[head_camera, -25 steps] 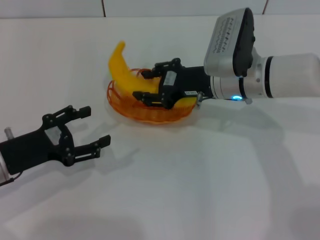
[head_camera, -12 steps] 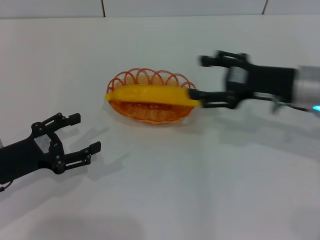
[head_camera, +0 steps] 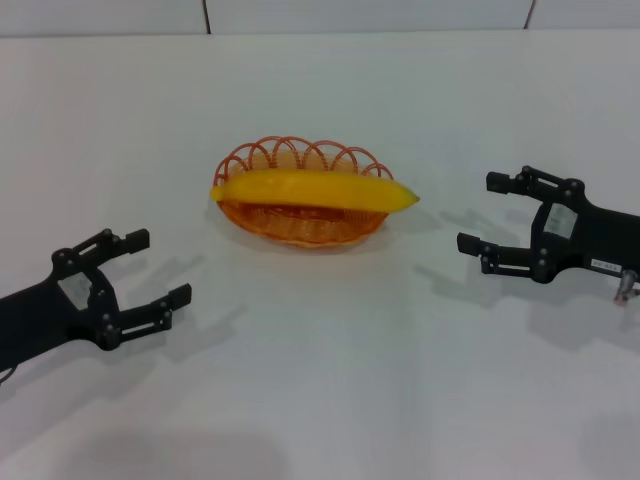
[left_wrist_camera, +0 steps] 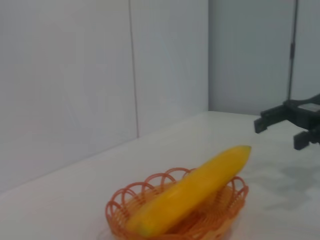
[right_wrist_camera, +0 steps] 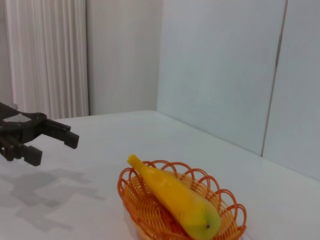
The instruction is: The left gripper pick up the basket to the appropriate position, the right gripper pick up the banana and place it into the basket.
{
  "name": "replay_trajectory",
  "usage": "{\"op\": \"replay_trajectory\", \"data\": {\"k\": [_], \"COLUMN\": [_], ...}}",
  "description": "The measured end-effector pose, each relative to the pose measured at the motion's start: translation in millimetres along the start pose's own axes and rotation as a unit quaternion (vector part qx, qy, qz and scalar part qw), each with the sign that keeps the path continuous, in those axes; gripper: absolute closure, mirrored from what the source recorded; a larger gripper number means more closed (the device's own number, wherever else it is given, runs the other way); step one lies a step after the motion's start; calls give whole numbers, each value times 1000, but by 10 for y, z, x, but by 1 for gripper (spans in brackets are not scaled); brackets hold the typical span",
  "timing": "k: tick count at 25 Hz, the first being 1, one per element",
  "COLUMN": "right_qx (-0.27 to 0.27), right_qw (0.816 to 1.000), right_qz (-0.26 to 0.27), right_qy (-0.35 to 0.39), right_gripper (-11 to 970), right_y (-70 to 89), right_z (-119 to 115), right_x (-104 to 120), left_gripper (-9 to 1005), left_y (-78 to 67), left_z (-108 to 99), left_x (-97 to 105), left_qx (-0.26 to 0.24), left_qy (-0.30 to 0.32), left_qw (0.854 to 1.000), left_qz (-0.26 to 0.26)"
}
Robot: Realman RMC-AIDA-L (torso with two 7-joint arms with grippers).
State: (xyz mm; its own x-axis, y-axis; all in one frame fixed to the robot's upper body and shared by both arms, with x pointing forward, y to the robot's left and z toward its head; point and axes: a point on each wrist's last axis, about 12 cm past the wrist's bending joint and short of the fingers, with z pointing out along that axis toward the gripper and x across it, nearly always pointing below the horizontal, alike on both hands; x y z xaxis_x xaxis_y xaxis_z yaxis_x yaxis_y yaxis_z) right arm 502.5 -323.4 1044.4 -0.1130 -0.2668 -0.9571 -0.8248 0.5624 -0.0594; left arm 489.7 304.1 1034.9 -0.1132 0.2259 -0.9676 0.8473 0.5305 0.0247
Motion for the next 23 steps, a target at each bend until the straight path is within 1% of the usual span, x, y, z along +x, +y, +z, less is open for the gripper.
{"op": "replay_trajectory", "data": {"k": [23], "right_qx": [-6], "right_qw": [1000], "right_qz": [0], "right_qy": [-1], "right_gripper": [71], "right_y": [8], "right_z": [142], "right_x": [-33], "left_gripper": [105], "left_y": [2], "left_z": [41], "left_x": [-17], "left_qx": [-1], "left_qy": [-6], "left_qw": [1000], "left_qz": [10]}}
